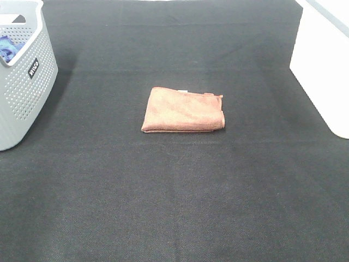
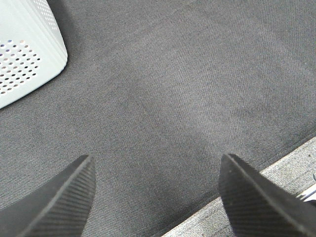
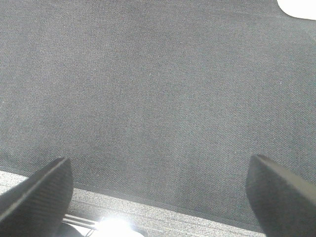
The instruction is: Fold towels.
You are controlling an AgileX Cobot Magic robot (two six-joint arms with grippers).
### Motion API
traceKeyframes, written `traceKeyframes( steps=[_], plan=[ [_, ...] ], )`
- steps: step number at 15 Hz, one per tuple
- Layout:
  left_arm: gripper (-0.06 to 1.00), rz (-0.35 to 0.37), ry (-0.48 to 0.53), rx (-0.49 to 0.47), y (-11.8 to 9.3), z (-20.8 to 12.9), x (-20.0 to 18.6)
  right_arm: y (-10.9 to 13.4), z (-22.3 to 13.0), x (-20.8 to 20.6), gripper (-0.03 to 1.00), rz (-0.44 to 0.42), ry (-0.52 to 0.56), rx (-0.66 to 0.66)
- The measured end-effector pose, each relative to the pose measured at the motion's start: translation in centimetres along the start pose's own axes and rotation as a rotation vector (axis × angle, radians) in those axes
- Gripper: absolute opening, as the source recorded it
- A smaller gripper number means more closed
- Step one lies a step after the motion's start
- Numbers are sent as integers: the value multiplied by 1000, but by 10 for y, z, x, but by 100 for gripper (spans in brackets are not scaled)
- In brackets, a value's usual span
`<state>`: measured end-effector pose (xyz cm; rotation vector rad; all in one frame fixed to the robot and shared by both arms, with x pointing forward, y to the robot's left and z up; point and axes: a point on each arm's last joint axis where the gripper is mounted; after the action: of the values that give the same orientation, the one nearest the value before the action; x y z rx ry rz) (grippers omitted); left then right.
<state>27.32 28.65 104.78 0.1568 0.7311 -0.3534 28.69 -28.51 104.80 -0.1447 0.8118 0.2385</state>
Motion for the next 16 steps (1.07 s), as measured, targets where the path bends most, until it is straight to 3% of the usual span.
traceKeyframes(
  steps=[3,7,8,12,16],
  plan=[
    [68,15,-1,-13,1,0,0,0,0,0,89,0,0,0],
    [68,165,-123,-121,2,-10,-17,4,-11,-18,89,-40,-132,1],
    [68,165,-123,-121,2,-10,-17,4,-11,-18,89,-40,-132,1],
    [68,198,-261,-114,-4,-24,-33,11,-31,-40,89,-124,-323,11],
    [68,199,-268,-113,-4,-24,-33,13,-36,-42,89,-64,-356,-32]
  ],
)
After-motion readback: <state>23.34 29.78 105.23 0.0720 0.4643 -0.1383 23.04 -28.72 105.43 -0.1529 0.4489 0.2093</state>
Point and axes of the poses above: a point on each arm's last joint axis where the gripper is mounted, x pointing out along that axis toward the gripper, y along the wrist's bending axis when the last joint is at zero, z = x × y, and after that the axes turned 5 degrees about -x, right-handed
